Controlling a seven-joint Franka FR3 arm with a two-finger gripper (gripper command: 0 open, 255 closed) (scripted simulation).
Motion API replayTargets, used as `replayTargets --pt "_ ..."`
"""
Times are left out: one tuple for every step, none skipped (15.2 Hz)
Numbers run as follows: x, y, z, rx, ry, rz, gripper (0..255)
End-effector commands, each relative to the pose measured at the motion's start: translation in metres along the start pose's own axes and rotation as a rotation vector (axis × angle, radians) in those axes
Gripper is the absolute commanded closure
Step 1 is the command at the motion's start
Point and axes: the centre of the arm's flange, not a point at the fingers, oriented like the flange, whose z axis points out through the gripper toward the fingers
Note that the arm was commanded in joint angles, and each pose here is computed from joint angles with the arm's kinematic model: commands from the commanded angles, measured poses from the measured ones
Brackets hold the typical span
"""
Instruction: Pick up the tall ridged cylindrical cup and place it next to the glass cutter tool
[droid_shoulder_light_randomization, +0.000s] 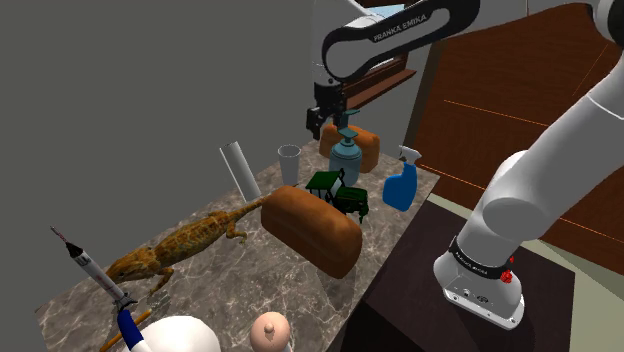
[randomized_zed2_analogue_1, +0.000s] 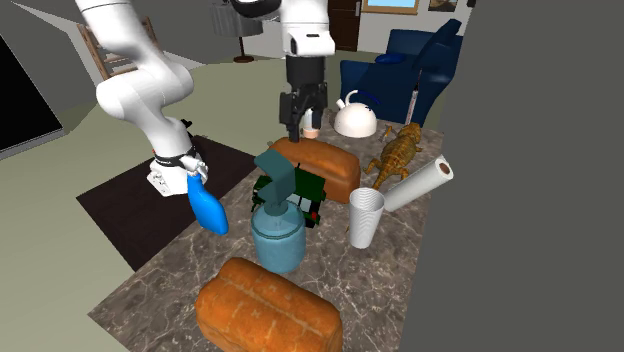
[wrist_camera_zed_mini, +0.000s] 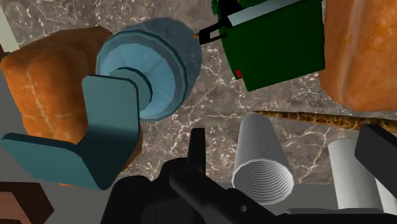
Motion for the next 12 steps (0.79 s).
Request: replayTargets --pt "0.022 -0.008 0.02 0.002 0.0 -0.003 0" --pt "0.032 -0.012 0.028 0.003 0.0 -0.005 0" --pt "0.042 -0.017 0.035 0.004 0.0 -0.007 0" --pt "0.052 -0.021 0.043 0.004 -0.001 -0.009 0" --pt "0.061 -0.025 0.051 0.005 -0.001 -0.011 0" --pt "0.071 -0.029 0.059 0.006 -0.001 -0.013 0" --pt "0.081 -0.034 0.066 0.007 -0.001 -0.014 0" --pt "0.091 -0.038 0.074 0.007 -0.001 -0.016 0" --pt "0.1 -0.042 0.082 0.008 -0.002 -0.018 0" --pt "0.11 -0.047 0.089 0.009 -0.002 -0.02 0" --pt "0.12 -0.051 0.097 0.01 -0.002 -0.022 0" --pt "0.129 -0.056 0.105 0.01 -0.002 -0.024 0"
